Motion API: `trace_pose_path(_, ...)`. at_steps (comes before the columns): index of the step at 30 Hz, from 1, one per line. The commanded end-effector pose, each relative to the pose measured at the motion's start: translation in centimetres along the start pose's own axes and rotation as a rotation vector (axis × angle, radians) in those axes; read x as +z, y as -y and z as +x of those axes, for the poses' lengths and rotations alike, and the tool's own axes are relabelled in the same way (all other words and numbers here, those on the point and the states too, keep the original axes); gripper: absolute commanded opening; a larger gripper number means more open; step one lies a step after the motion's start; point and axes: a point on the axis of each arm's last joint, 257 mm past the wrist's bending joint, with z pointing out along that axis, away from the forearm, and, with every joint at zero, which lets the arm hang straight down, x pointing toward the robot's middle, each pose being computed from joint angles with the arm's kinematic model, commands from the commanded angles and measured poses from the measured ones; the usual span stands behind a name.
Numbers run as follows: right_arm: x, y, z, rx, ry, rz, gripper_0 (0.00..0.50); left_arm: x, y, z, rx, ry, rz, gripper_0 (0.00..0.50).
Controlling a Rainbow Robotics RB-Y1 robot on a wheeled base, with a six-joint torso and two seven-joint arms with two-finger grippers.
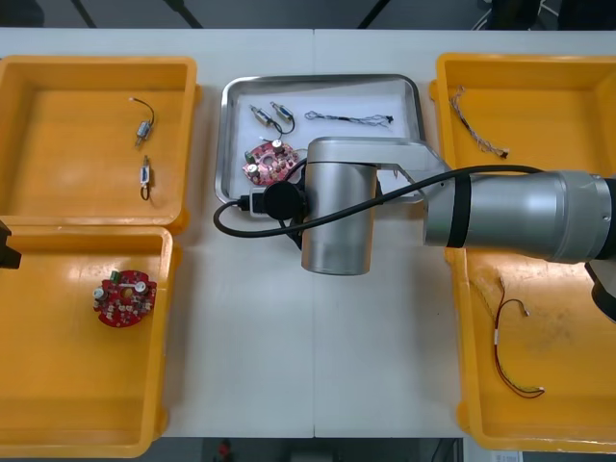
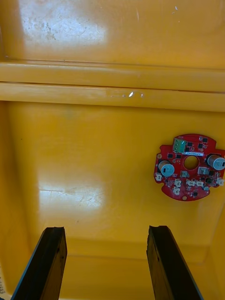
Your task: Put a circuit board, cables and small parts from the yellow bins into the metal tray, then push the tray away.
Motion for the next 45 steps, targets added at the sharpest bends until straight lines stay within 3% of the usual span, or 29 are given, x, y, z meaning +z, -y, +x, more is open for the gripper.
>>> trace_pose_path(1, -1.4, 5.7, -1.2, -0.037, 0.038, 0.087, 0.000, -0.7, -0.7, -0.1, 0.054, 0.016, -0.027, 0.500)
trace_pose_path(5, -1.1, 7.2, -2.1, -0.019, 0.085, 0.084, 0.000, -0.7, -0.7, -0.1, 0.054, 0.016, -0.027, 0.500)
trace_pose_path(20, 0.3, 12.0, -3.0, -0.005, 0.137, 0.152, 0.000, -0.7, -0.7, -0.1, 0.054, 0.016, -0.027, 0.500)
trace_pose_path(34, 1.0, 14.9, -4.8, -0.003, 0.233, 0.211, 0.000, -0.7, -0.7, -0.1, 0.054, 0.016, -0.027, 0.500)
trace_pose_path(40, 1.1, 14.9, -4.8, -0.009, 0.233, 0.212, 0.000, -0.7, -0.7, -0.1, 0.054, 0.016, -0.027, 0.500)
trace_pose_path(41, 1.1, 15.0, -4.7, -0.008, 0.232, 0.212, 0.013, -0.7, -0.7, -0.1, 0.054, 0.016, -0.027, 0.500)
trace_pose_path(42, 1.1, 14.8, -4.8, -0.005, 0.234, 0.206, 0.065, -0.7, -0.7, -0.1, 0.054, 0.016, -0.027, 0.500)
trace_pose_path(43, 1.2, 14.6, -4.8, 0.002, 0.235, 0.196, 0.169, -0.7, -0.7, -0.1, 0.054, 0.016, -0.027, 0.500)
trace_pose_path(44, 1.2, 14.5, -4.8, 0.006, 0.236, 0.190, 0.223, -0.7, -0.7, -0.1, 0.054, 0.016, -0.027, 0.500)
trace_pose_path(45, 1.3, 14.3, -4.7, 0.009, 0.233, 0.183, 0.328, -0.7, -0.7, -0.1, 0.054, 0.016, -0.027, 0.500)
